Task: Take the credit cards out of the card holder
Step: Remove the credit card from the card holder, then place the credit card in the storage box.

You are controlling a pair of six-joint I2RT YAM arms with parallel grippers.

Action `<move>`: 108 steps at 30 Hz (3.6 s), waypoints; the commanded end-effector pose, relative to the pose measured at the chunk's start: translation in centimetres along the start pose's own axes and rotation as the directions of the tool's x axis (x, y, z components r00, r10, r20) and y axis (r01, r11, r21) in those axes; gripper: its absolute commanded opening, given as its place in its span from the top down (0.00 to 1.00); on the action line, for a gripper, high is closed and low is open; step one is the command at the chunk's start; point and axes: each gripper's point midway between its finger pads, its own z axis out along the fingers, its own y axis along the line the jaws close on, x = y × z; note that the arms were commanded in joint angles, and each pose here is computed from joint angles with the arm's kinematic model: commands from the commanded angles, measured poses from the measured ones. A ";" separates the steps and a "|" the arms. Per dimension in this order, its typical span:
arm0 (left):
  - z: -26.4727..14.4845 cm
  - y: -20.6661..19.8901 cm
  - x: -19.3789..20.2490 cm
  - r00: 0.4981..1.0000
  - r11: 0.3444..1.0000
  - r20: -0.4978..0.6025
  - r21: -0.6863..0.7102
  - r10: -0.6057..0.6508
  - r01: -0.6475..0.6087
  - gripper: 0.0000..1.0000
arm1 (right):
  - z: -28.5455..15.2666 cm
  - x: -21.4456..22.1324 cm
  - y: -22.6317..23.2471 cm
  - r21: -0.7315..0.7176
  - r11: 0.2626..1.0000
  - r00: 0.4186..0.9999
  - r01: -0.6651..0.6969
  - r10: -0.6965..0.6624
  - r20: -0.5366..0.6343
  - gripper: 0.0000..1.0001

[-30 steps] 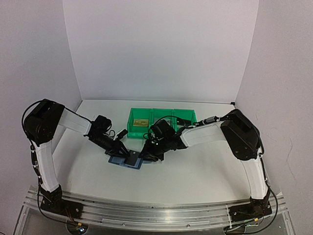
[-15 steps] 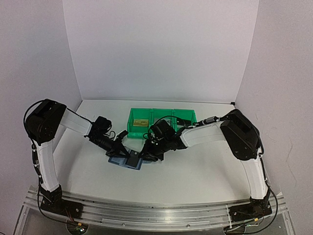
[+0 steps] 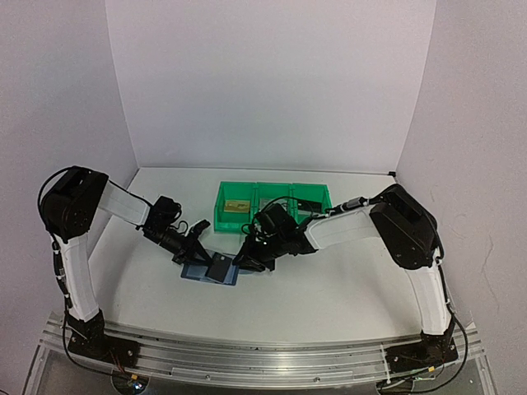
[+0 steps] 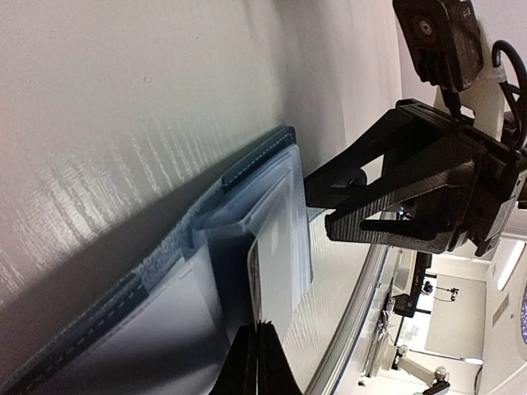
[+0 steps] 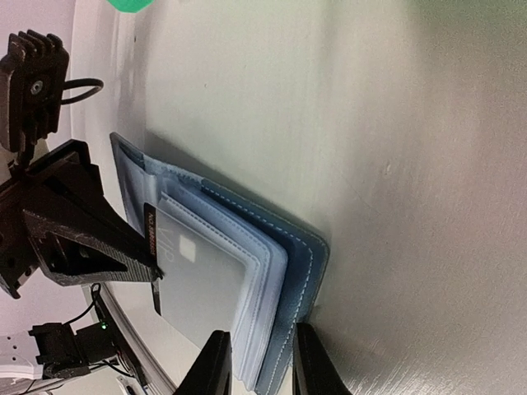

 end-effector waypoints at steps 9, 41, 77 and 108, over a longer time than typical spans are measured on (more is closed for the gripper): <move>-2.8 0.7 -1.6 0.997 0.996 0.048 -0.069 0.063 -0.059 1.00 | 1.7 3.3 -8.7 0.233 0.969 0.993 -0.083 0.100 -0.064 0.76; -9.5 -3.8 -4.6 0.958 0.969 0.152 -0.088 0.243 -0.232 1.00 | -2.8 -3.2 4.3 -0.004 0.987 0.983 0.162 -0.161 0.085 0.57; -11.4 -10.9 -6.0 0.953 0.966 0.257 0.156 0.160 -0.205 1.00 | -6.4 -3.1 15.1 -0.572 0.768 0.956 0.287 -0.190 0.224 0.47; -12.6 -15.8 -1.3 0.606 0.585 0.205 0.157 0.769 -0.796 0.13 | -8.7 2.7 12.3 -0.266 0.478 0.507 0.837 -0.861 0.047 1.00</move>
